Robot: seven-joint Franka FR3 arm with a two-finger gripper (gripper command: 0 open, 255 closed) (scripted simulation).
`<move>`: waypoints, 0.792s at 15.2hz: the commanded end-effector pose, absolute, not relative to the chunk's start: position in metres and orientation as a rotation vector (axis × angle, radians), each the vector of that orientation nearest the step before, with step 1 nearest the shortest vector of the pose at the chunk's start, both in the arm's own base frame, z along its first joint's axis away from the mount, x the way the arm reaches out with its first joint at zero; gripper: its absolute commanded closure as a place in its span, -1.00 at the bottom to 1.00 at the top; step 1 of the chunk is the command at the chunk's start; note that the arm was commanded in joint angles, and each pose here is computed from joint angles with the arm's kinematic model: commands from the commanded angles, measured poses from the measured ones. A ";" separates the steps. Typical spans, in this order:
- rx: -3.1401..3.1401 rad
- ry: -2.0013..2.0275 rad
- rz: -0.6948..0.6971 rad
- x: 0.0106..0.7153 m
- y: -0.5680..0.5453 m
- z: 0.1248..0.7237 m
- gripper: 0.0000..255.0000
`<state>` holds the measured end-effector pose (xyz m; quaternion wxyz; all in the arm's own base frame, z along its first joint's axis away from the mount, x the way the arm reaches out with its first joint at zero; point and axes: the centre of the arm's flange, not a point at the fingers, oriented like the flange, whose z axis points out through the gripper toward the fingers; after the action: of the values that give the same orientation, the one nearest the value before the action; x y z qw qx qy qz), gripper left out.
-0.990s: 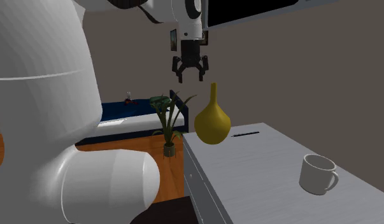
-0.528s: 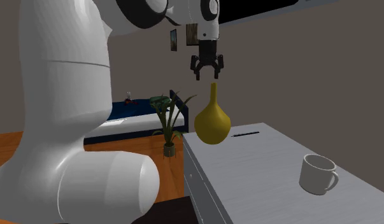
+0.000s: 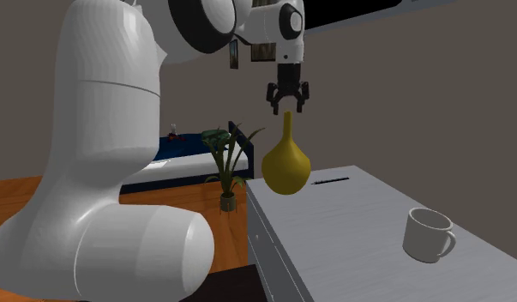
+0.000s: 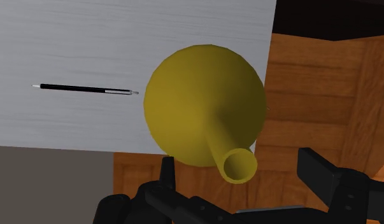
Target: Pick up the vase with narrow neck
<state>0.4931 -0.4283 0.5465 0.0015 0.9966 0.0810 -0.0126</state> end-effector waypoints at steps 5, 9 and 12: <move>3.128 0.254 -0.039 0.495 -0.428 0.532 1.00; 3.128 0.254 -0.039 0.495 -0.428 0.532 1.00; 3.128 0.254 -0.039 0.495 -0.428 0.532 1.00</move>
<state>0.4948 -0.4279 0.5328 0.0019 0.9966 0.0810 -0.0122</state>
